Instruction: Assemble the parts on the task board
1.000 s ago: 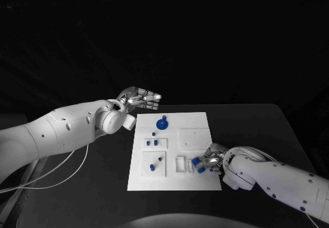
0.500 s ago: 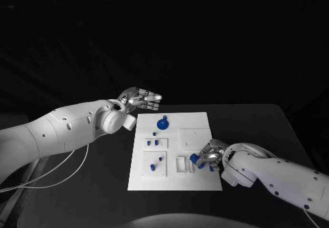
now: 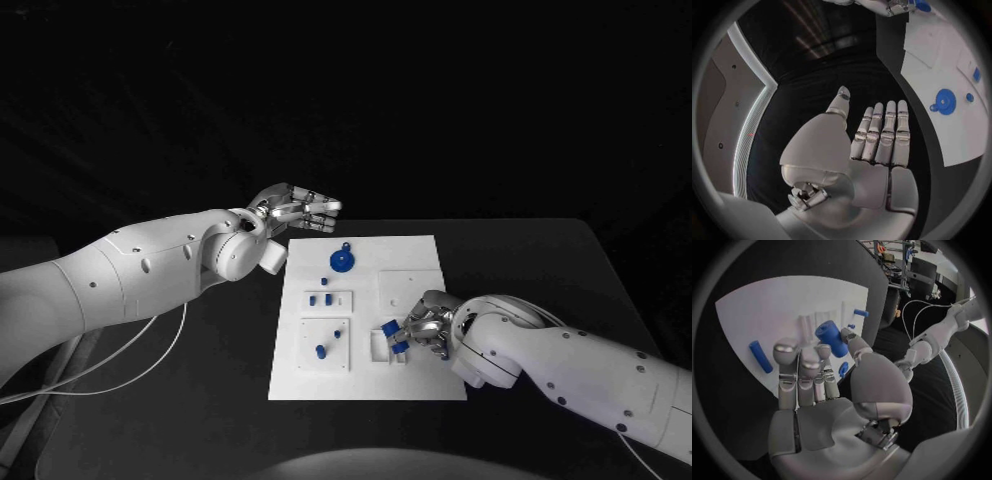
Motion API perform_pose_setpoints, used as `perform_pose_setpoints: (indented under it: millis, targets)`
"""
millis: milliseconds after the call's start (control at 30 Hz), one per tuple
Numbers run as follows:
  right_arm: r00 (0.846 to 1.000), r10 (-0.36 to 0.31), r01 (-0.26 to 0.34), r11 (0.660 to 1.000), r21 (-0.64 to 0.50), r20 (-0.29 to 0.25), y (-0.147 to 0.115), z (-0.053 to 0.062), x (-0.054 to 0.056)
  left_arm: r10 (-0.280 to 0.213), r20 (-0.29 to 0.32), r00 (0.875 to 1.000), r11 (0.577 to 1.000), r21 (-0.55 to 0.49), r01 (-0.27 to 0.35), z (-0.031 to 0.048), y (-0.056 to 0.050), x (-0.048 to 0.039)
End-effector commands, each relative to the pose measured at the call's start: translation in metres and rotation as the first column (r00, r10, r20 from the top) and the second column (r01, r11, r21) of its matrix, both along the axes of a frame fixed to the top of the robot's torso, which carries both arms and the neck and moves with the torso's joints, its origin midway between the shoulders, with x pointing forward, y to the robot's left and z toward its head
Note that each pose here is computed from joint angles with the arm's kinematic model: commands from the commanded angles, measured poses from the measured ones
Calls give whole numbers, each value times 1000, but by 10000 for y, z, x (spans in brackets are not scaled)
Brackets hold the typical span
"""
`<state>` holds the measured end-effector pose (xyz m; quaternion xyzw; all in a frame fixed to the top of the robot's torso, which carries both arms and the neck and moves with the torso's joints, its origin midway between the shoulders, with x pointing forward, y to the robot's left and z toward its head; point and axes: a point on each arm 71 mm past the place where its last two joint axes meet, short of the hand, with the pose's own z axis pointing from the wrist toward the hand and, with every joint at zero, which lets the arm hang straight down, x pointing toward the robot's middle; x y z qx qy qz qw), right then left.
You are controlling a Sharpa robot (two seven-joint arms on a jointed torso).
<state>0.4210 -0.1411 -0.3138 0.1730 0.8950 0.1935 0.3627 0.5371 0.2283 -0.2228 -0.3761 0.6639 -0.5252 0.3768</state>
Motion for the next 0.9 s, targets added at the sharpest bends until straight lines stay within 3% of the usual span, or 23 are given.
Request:
perform_pose_setpoints:
  millis: [33,433,900]
  targets:
    - [998,62,-63,995,-76,-13,25,-33,-7,-27,-1,1000,1000,-3,27,3,-36,-7]
    - [992,124,-124,984,-130,-10,176,-97,6,-48,-12,999,999,-3,48,-3,-70,-15]
    - [992,126,-126,984,-130,-5,272,-157,47,-52,-15,999,999,-2,52,-6,-79,-16]
